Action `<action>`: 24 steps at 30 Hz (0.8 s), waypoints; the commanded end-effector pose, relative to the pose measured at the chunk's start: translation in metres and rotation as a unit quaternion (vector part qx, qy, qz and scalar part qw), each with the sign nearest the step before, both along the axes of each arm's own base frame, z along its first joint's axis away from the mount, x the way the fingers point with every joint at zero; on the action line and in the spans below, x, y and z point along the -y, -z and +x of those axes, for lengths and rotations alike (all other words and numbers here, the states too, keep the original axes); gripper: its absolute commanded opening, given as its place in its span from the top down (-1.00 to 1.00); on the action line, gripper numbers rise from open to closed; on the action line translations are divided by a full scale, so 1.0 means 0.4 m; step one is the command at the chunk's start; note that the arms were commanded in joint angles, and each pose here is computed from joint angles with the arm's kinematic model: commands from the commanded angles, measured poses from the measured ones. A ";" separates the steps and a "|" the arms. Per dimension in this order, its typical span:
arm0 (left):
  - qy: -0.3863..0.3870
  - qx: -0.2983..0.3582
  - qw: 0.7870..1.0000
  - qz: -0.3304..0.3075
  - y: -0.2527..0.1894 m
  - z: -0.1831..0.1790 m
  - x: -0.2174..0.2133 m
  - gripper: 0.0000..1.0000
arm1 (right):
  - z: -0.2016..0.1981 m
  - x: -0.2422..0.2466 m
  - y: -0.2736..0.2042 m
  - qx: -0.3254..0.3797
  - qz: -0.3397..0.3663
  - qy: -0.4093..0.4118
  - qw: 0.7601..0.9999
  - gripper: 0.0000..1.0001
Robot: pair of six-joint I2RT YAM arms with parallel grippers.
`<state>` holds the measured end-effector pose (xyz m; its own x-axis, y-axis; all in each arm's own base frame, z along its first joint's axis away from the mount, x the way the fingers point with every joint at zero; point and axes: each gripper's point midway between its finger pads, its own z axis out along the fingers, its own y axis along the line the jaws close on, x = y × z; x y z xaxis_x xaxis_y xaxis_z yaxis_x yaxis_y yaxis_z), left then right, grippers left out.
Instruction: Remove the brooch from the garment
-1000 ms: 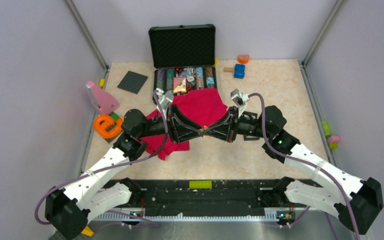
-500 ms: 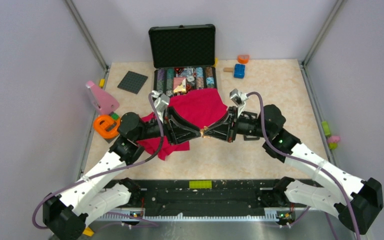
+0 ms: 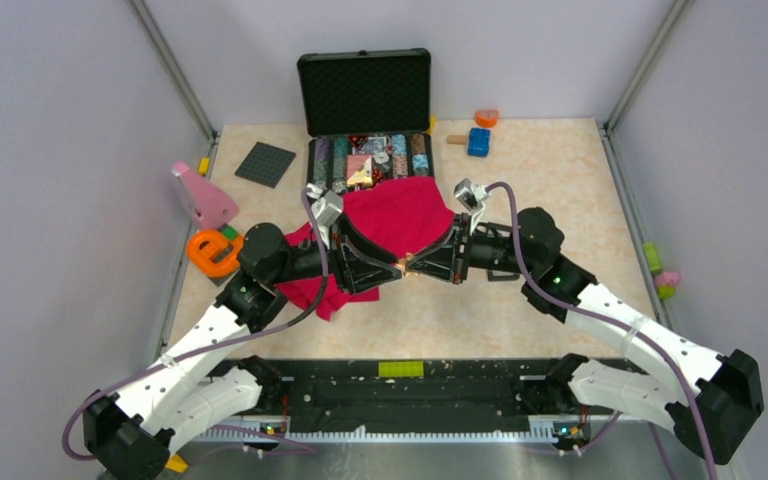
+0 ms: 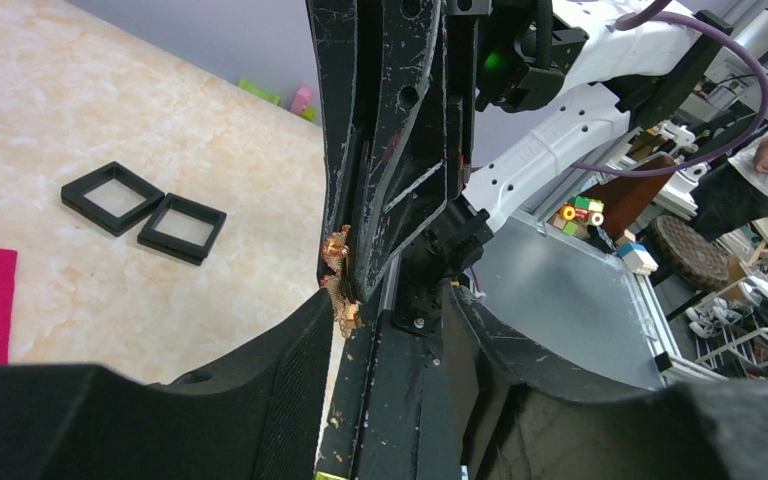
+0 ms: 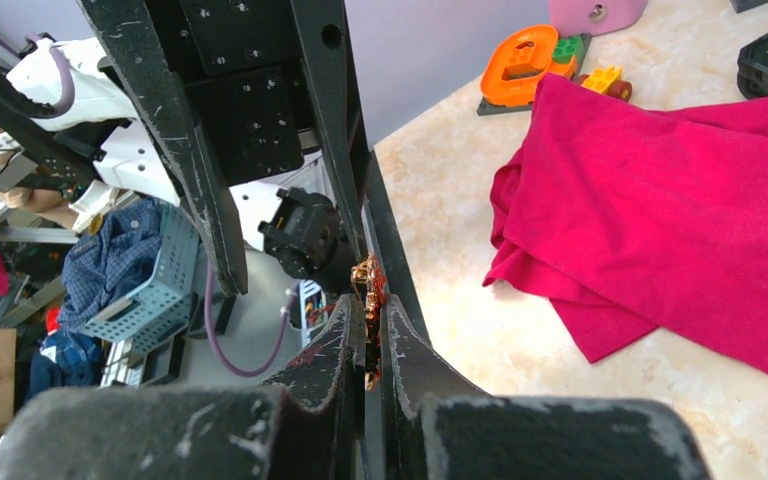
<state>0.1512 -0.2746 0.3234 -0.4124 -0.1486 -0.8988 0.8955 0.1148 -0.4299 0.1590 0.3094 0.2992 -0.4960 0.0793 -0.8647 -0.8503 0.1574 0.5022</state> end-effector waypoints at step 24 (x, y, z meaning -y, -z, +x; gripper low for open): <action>-0.102 -0.078 0.991 -0.037 -0.094 0.073 -0.062 -0.33 | 0.018 0.013 -0.154 -0.332 0.126 0.033 0.934 1.00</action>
